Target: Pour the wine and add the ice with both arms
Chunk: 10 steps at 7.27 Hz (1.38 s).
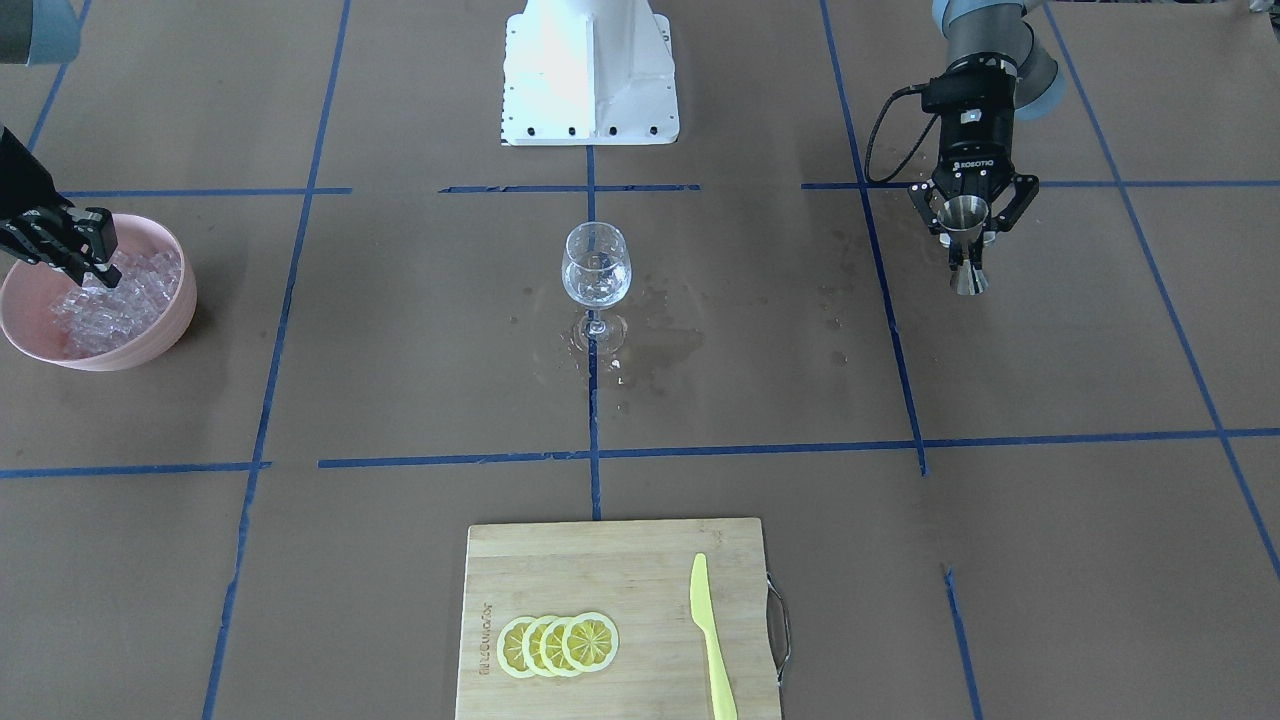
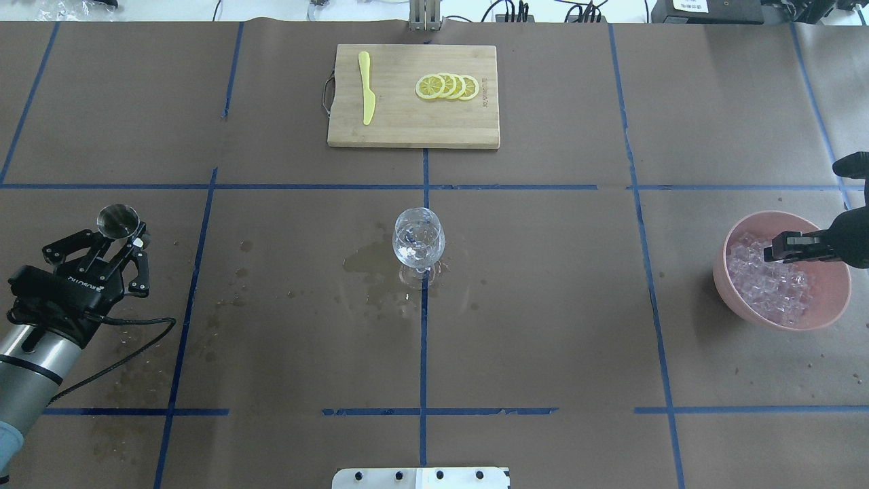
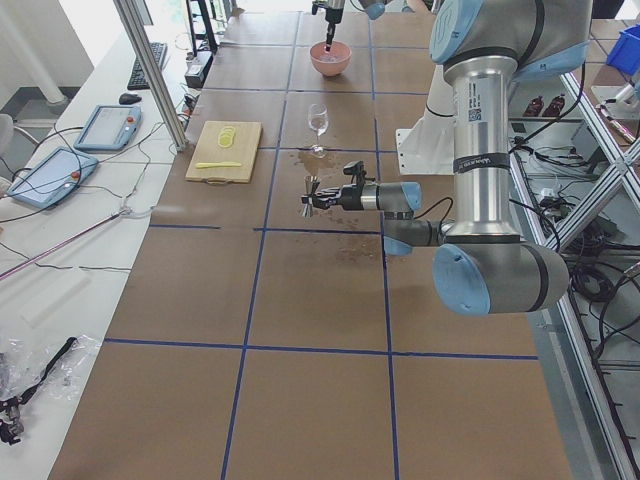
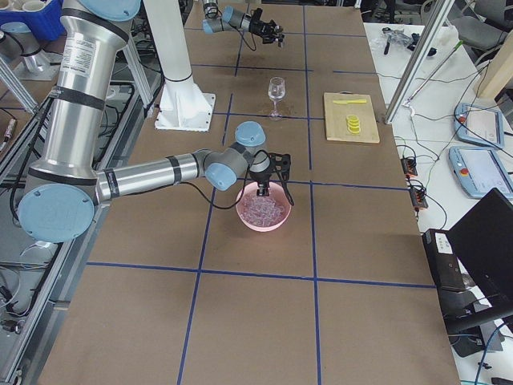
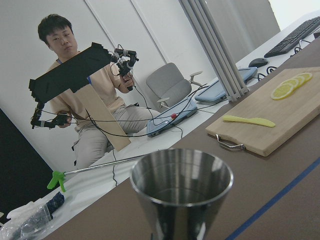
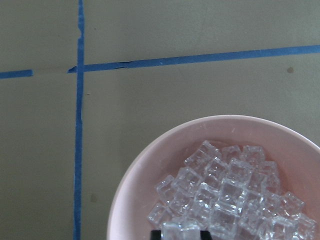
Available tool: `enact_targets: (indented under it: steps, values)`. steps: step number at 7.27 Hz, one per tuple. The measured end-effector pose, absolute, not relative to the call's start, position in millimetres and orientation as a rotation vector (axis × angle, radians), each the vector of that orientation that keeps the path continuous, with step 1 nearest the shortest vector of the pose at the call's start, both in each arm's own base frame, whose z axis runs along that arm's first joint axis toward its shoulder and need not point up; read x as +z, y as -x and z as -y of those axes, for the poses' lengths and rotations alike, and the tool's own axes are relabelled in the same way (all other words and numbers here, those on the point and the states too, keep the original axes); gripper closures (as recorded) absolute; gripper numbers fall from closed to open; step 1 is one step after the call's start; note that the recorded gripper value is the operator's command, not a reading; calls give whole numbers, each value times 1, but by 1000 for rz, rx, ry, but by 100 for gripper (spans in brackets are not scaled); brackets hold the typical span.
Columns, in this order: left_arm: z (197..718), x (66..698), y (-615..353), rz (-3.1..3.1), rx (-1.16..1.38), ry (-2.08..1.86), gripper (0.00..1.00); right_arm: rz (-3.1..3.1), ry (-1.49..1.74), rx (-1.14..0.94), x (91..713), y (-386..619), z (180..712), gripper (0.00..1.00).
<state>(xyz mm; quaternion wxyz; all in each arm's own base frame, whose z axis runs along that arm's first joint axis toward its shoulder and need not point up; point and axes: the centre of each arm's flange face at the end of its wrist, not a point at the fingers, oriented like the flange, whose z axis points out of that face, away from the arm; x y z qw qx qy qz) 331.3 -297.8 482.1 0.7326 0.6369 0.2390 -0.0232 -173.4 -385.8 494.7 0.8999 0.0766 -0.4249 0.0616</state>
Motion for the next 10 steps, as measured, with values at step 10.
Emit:
enact_targets:
  steps: [10]
  values:
    - [269, 530, -410, -727, -417, -1306, 100, 965, -243, 119, 431, 164, 380, 100]
